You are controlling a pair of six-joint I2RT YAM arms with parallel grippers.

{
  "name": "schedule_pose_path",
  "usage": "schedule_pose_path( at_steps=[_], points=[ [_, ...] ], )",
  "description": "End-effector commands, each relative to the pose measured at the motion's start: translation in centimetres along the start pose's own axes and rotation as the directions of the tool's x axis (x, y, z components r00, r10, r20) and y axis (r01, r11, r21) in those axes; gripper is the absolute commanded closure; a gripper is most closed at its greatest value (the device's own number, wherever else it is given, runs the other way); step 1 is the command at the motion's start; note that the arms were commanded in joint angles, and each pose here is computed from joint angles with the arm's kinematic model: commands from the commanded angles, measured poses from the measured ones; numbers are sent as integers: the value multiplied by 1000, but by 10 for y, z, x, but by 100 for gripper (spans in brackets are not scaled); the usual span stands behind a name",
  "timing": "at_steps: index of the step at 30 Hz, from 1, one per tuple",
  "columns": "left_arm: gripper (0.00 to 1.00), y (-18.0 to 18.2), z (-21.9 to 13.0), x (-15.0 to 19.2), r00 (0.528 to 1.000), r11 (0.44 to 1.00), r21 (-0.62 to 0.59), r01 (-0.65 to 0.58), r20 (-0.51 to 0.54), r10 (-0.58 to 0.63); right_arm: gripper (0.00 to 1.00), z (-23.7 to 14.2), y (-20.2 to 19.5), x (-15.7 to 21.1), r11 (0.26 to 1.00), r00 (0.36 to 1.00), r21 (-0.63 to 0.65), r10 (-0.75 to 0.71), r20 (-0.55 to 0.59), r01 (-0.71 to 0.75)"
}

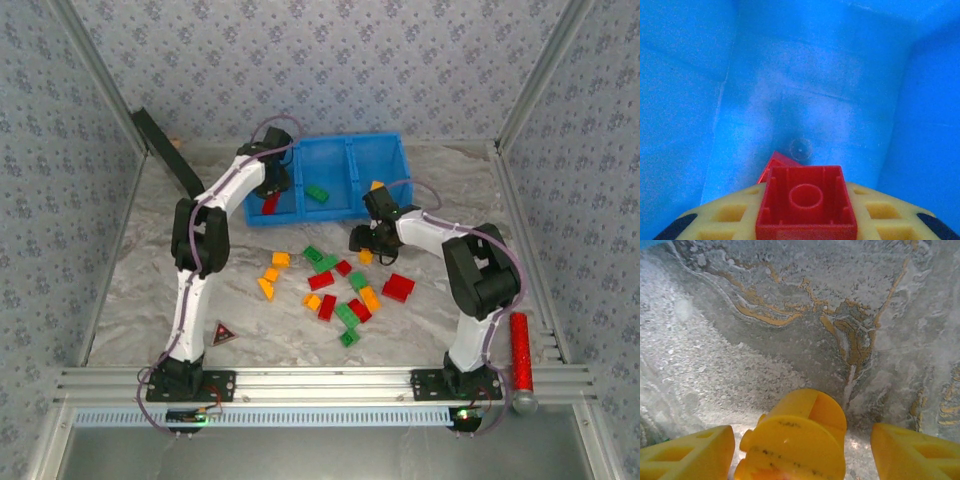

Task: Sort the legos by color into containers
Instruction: Place the lego on the lego, then pick up the lego from the center of the table.

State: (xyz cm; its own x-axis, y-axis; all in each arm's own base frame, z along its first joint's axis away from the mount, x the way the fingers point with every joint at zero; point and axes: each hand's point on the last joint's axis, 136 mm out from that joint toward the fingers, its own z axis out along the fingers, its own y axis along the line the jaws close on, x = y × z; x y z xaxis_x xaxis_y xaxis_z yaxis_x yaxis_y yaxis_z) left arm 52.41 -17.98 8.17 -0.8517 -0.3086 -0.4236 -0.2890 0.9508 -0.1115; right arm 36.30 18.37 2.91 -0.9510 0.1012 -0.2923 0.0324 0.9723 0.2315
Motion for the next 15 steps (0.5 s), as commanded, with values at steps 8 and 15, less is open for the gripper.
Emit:
schedule_pose_path(
  at_steps=[8,15],
  points=[
    [46,7,3,10,999,1000,-15,-20,-45,20,53,9,-2,-1,999,1000,41,0,-13,1],
    [37,2,-39,-9,999,999,35,-31,15,30,64,1,-7,1,998,1000,59,-19,-13,19]
  ],
)
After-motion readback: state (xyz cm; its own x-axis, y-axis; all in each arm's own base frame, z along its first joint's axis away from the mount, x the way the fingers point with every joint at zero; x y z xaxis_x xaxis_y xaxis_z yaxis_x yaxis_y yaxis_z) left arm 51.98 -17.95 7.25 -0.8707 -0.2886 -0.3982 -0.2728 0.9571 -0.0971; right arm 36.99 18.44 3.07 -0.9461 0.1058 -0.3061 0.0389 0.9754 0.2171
